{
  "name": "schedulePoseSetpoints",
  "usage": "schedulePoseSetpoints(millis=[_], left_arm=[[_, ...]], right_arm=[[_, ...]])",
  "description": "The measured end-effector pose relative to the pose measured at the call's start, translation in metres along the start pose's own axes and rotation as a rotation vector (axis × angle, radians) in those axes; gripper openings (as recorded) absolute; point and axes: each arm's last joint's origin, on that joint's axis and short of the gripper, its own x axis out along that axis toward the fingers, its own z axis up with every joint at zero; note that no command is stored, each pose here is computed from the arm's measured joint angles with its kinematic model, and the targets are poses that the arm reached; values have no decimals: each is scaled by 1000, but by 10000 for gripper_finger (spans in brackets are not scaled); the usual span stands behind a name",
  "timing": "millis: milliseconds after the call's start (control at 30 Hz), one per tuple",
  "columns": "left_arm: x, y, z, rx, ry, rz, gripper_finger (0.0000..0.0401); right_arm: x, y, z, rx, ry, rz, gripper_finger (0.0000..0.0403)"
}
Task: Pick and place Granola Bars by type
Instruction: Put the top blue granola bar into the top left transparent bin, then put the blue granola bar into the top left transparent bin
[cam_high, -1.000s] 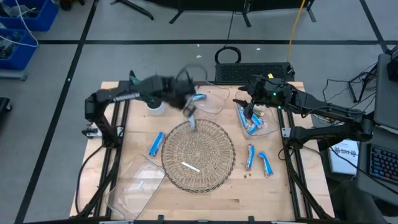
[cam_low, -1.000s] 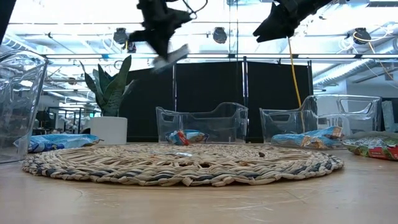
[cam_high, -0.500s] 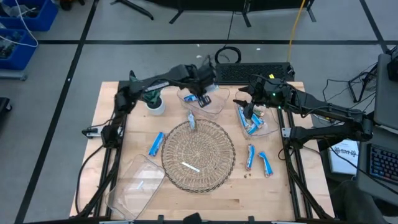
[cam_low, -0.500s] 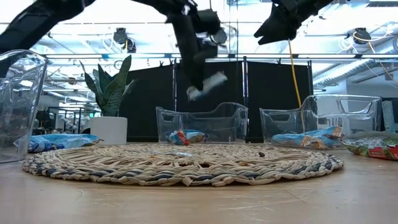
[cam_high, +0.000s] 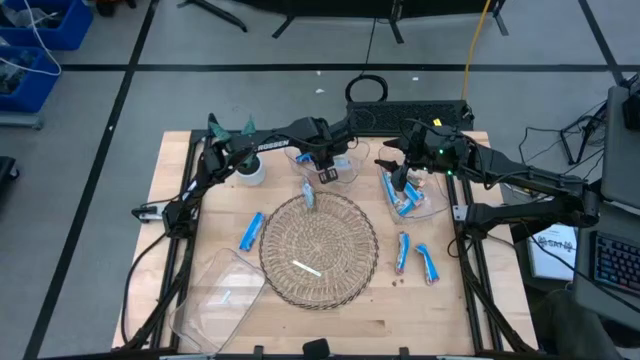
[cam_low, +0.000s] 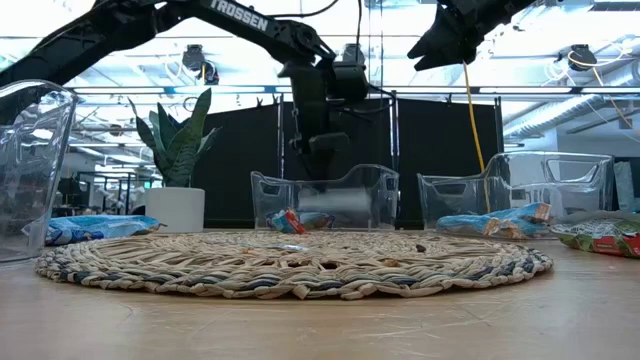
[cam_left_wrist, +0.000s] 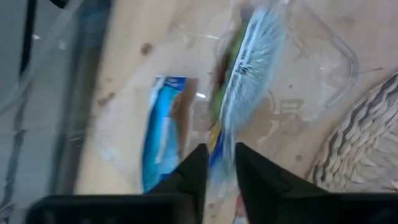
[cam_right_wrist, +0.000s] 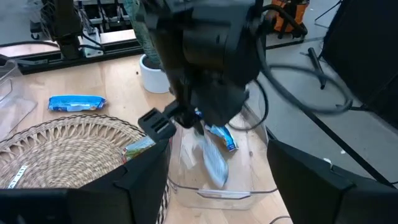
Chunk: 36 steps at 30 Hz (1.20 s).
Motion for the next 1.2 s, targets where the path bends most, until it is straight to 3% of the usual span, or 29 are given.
schedulePoseSetpoints(millis=[167,333,467,667,800,967,1200], left_arm=[[-33,6,-3,-33,-43,56,172],[-88,5,-30,-295,44,-10,231],[-135,-13,-59,-512,148,25,250],[-184,-51,-86,-658,54,55,247],[-177,-70,-113,-743,109,107,242],[-144,-83,-158,-847,283,190,252],[-98,-110,-198,-863,424,182,279]], right_arm=[[0,0,1,-13,-7,0,263],[0,0,1,-18,-6,1,263],[0,0,1,-58,-6,1,263],[0,0,1,-91,-6,1,263],[0,0,1,-107,-10,1,263],[0,0,1,-134,-15,4,263],[0,0,1,-155,-14,5,263]])
